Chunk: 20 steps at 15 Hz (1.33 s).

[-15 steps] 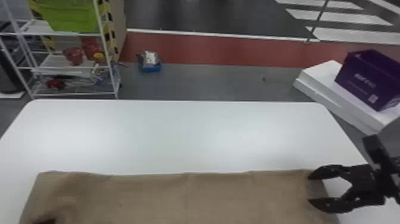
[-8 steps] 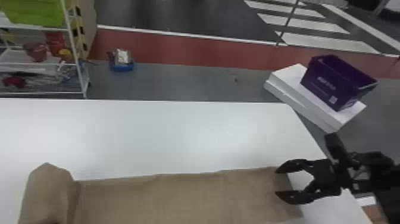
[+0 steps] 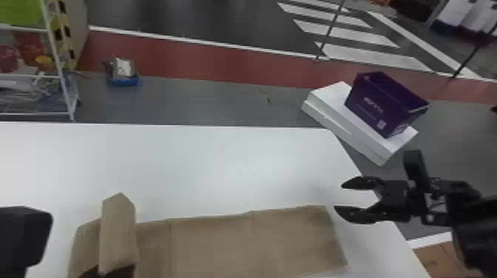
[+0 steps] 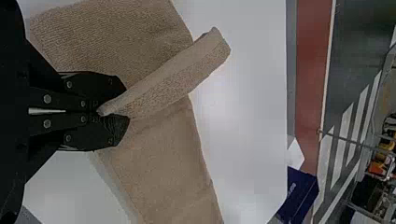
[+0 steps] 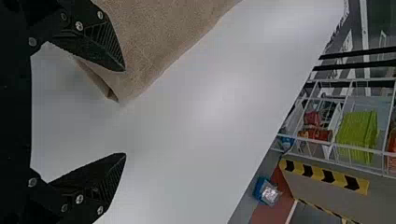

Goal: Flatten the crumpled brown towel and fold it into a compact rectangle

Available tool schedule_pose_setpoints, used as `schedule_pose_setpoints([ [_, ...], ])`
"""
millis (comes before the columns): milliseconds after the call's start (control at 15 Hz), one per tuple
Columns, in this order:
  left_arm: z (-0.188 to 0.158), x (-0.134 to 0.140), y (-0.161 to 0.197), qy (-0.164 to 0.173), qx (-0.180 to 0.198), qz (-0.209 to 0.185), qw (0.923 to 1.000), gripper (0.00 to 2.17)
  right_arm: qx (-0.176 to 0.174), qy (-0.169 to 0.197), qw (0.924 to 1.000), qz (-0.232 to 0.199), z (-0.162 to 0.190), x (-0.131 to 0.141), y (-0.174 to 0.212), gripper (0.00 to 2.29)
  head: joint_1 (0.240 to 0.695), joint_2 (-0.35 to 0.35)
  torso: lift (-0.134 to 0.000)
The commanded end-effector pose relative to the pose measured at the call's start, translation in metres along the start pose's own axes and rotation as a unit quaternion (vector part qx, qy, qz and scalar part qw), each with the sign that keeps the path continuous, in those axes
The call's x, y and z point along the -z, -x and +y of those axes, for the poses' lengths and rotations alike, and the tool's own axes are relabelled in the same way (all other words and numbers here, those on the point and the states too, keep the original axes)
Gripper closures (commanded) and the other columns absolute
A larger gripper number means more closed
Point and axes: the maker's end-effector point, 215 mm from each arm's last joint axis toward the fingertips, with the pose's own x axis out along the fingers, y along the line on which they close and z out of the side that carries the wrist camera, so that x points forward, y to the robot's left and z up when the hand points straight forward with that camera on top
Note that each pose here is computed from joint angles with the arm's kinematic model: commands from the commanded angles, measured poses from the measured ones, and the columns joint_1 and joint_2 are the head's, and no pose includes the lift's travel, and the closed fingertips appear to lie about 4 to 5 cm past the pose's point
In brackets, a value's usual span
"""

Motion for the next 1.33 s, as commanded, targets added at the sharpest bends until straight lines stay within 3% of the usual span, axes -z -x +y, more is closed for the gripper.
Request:
schedule_pose_setpoints([
  [0,-0.041,-0.002,-0.009,-0.02,0.03,0.002,0.9994,1.76,0.011,-0.005,0.9999,-0.001,-0.006,0.002,0.008,0.27,0.695,-0.35,-0.124],
  [267,-0.084,-0.002,-0.044,-0.076,0.028,0.02,0.9965,1.76,0.021,-0.013,0.9997,0.0,-0.011,0.006,0.01,0.27,0.695,-0.35,-0.124],
  [533,-0.09,-0.021,-0.091,-0.155,-0.025,0.02,0.9874,1.76,0.022,-0.017,0.9996,0.001,-0.011,0.01,0.012,0.27,0.695,-0.35,-0.124],
  [867,-0.128,-0.014,-0.099,-0.191,-0.001,0.025,0.9813,1.73,0.026,-0.016,0.9995,0.001,-0.011,0.013,0.017,0.27,0.695,-0.35,-0.124],
  [933,-0.132,-0.009,-0.102,-0.193,0.005,0.03,0.9807,1.22,0.026,-0.017,0.9995,0.001,-0.011,0.013,0.017,0.27,0.695,-0.35,-0.124],
  [1000,-0.138,-0.005,-0.105,-0.199,0.012,0.032,0.9795,0.3,0.024,-0.015,0.9996,0.001,-0.01,0.013,0.016,0.27,0.695,-0.35,-0.124],
  [1067,-0.146,-0.009,-0.11,-0.209,0.019,0.023,0.9774,0.0,0.023,-0.014,0.9996,0.001,-0.009,0.013,0.015,0.27,0.695,-0.35,-0.124],
  [1267,-0.159,-0.011,-0.117,-0.231,0.027,0.016,0.9724,0.03,0.021,-0.013,0.9997,-0.002,-0.007,0.012,0.013,0.26,0.695,-0.35,-0.124],
])
